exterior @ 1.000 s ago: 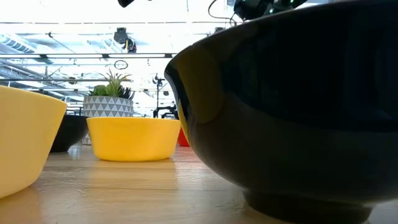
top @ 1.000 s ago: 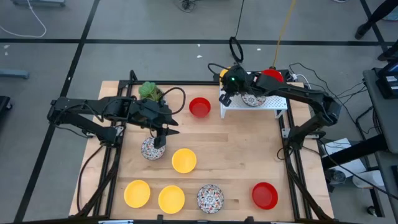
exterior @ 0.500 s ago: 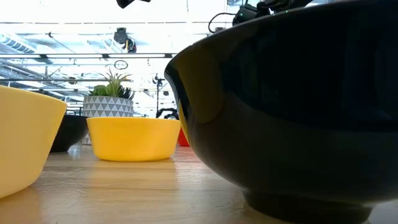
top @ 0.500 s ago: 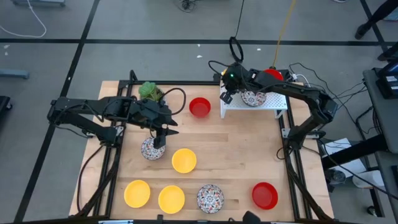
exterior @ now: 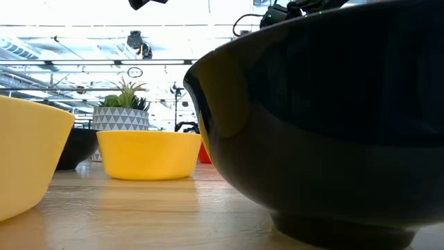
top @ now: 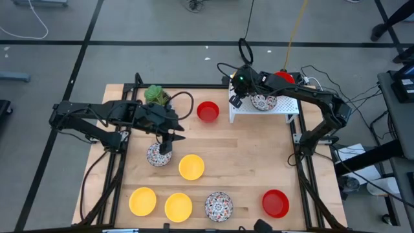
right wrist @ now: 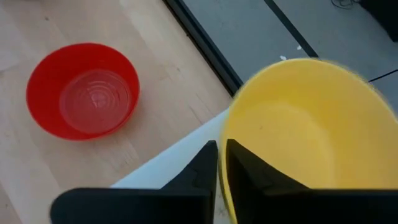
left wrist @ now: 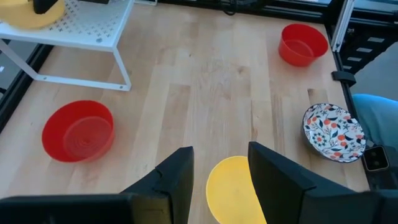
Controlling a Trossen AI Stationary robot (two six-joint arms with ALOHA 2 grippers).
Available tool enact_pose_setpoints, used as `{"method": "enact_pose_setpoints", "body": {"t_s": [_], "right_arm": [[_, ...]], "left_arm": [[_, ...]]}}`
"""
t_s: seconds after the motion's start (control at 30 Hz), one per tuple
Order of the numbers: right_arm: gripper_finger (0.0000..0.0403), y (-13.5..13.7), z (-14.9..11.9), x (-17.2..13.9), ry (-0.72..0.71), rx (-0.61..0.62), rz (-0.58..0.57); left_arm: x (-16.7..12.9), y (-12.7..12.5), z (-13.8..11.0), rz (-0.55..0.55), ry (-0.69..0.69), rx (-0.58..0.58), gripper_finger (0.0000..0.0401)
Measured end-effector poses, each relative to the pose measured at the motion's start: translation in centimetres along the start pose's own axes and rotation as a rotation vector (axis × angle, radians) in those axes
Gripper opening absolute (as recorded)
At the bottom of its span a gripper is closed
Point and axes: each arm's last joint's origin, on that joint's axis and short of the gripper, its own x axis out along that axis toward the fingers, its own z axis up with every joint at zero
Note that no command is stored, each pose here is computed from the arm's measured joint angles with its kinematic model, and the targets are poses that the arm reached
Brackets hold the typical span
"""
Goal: Pick & Place Mini bowls
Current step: Put the yellow bowl on the shelf, then stack the top yellow bowl on top of the yellow bowl on the shelf
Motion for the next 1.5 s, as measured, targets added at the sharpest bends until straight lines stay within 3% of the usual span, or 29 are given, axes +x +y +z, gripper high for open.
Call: {"method": "enact_pose_setpoints", "body": {"t_s": [0.33, 0.47, 0.6, 0.87, 0.97, 1.1, 1.27, 1.5], "right_arm": [[0.0122, -0.1, 0.0, -0.5, -0.012, -0.02, -0.001], [0.015, 0.2, 0.4, -2.7, -0.081, -0.092, 0.002], [0.0157, 0.9, 0.6, -5.9, -0.19, -0.12, 0.029], [0.0145, 4.3, -0.4, -12.3, -0.338, -0.185, 0.152], [0.0142, 5.9, -1.0, -13.9, -0.366, -0.203, 0.183], [0.0142, 8.1, -2.0, -15.2, -0.377, -0.259, 0.137], [0.0142, 10.2, -3.0, -16.2, -0.379, -0.293, 0.113], [0.0142, 11.9, -4.2, -16.3, -0.37, -0.307, 0.164]], "left_arm": [[0.0, 0.0, -0.2, -0.004, 0.025, -0.027, 0.0154], [0.2, -0.4, -0.5, -0.107, 0.053, -0.024, 0.0154], [0.8, -1.2, -1.4, -0.209, 0.107, -0.009, 0.0154], [4.9, -2.2, -4.6, -0.244, 0.138, 0.041, 0.0154], [7.0, -2.8, -6.1, -0.26, 0.159, 0.109, 0.0154], [9.3, -3.9, -8.3, -0.279, 0.251, 0.226, 0.0154], [12.1, -5.5, -11.0, -0.263, 0.361, 0.452, 0.0154], [14.8, -7.3, -13.5, -0.246, 0.44, 0.723, 0.0154]]}}
